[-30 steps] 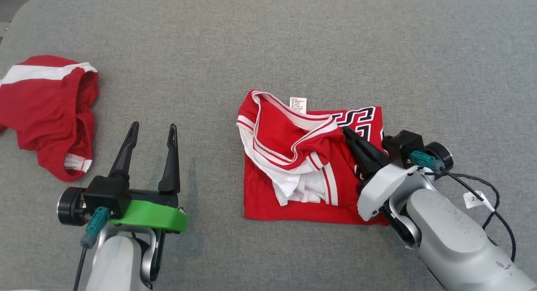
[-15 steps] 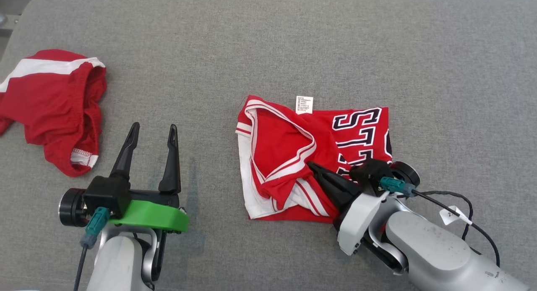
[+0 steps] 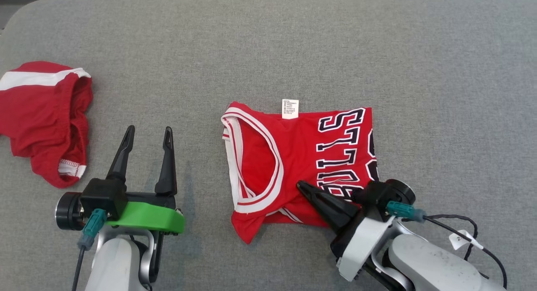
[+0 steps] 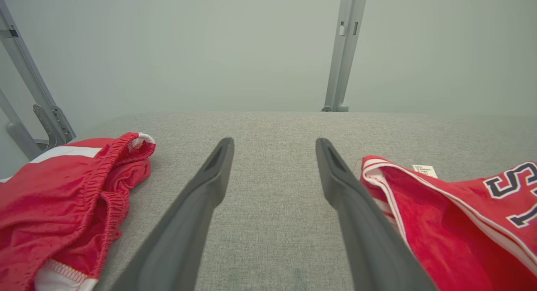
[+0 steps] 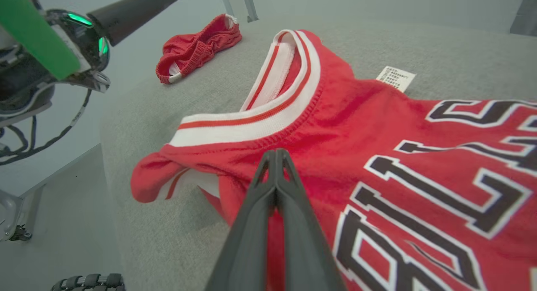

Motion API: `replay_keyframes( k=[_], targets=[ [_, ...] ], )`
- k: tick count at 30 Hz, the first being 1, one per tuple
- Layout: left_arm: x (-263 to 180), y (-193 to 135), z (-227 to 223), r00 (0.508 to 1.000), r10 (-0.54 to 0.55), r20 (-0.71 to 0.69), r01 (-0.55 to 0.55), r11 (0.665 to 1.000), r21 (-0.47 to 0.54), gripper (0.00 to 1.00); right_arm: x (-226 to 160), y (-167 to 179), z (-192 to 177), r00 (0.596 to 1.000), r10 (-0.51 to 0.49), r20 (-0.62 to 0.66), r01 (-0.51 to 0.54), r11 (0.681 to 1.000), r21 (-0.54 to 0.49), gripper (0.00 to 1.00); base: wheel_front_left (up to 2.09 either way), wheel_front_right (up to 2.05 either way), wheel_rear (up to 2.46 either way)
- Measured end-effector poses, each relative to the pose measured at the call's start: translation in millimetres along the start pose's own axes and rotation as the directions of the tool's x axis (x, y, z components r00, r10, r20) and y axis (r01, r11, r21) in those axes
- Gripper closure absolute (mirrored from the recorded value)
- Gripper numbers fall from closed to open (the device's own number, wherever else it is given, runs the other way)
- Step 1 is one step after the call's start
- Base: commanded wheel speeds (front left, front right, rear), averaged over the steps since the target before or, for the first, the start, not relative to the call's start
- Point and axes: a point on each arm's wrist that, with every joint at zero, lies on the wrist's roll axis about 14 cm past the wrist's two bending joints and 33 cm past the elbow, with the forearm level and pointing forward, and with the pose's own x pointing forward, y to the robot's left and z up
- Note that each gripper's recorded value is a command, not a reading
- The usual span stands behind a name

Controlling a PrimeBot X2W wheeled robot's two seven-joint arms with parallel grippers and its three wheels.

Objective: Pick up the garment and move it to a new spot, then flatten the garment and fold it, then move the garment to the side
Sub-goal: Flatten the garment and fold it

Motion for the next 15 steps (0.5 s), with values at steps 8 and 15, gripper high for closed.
replay_keyframes(
  k=[8,15],
  targets=[
    [-4,-2,2,1.0,-0.001,0.004,0.001,1.0,-0.001,0.0,-38,-67,55,0.939,-0.279,0.199,0.279,0.96,0.03,1.0,0.0,0.0,0.0],
    [-4,-3,11,1.0,0.002,0.03,-0.002,1.0,0.008,0.0,-90,-115,86,0.81,-0.495,0.315,0.507,0.861,0.051,1.0,0.0,0.0,0.0]
  ],
)
